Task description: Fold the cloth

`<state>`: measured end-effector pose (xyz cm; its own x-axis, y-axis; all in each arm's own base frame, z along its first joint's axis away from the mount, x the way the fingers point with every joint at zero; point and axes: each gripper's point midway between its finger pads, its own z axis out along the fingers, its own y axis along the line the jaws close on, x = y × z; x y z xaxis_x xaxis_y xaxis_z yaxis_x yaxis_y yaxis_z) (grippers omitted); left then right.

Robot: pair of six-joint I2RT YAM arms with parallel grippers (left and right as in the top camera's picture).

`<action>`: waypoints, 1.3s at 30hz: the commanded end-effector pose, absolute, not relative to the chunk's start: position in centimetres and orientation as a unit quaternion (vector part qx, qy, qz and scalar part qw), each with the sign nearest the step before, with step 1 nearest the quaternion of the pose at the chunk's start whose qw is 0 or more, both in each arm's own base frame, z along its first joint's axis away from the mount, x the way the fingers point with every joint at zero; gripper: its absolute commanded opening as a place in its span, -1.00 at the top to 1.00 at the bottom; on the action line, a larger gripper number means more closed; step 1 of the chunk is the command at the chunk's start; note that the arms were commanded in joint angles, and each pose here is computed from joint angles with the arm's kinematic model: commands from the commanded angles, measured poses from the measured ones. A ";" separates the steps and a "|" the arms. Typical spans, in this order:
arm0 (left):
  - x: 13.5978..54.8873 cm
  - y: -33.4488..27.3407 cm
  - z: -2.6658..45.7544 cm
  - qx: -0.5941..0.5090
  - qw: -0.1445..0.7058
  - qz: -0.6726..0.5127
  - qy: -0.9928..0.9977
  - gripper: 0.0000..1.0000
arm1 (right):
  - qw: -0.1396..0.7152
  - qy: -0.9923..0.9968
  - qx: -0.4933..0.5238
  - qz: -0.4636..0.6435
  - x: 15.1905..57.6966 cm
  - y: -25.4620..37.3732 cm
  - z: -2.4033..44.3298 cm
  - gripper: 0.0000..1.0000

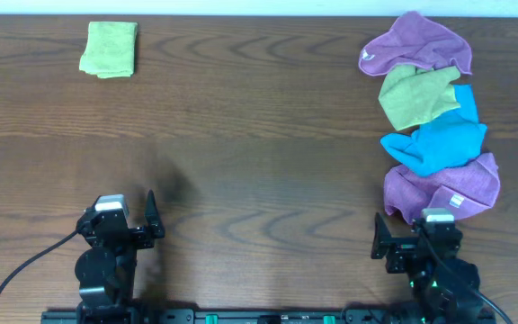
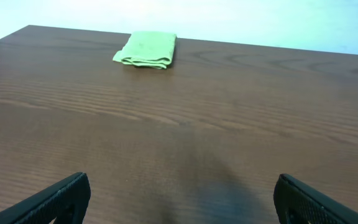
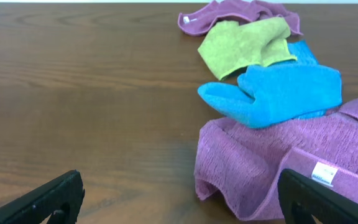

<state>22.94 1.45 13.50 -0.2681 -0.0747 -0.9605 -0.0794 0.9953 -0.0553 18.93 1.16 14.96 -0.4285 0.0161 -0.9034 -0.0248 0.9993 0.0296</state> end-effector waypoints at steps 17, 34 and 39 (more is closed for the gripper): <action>22.9 1.6 12.3 -0.045 0.594 0.010 0.803 -0.91 | 0.423 0.906 -0.022 0.014 15.5 1.1 9.5 -0.99; 22.9 1.6 12.3 -0.045 0.594 0.010 0.803 -0.91 | 0.414 0.910 -0.024 0.016 15.2 1.2 9.1 -0.98; 22.9 1.6 12.3 -0.045 0.594 0.010 0.803 -0.91 | 0.414 0.910 -0.024 0.016 15.2 1.2 9.1 -0.99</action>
<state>22.94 1.45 13.50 -0.2681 -0.0747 -0.9605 -0.0794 0.9953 -0.0553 15.42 1.03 9.48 -0.6493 -0.0197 -0.7603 -0.0412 0.9991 0.0093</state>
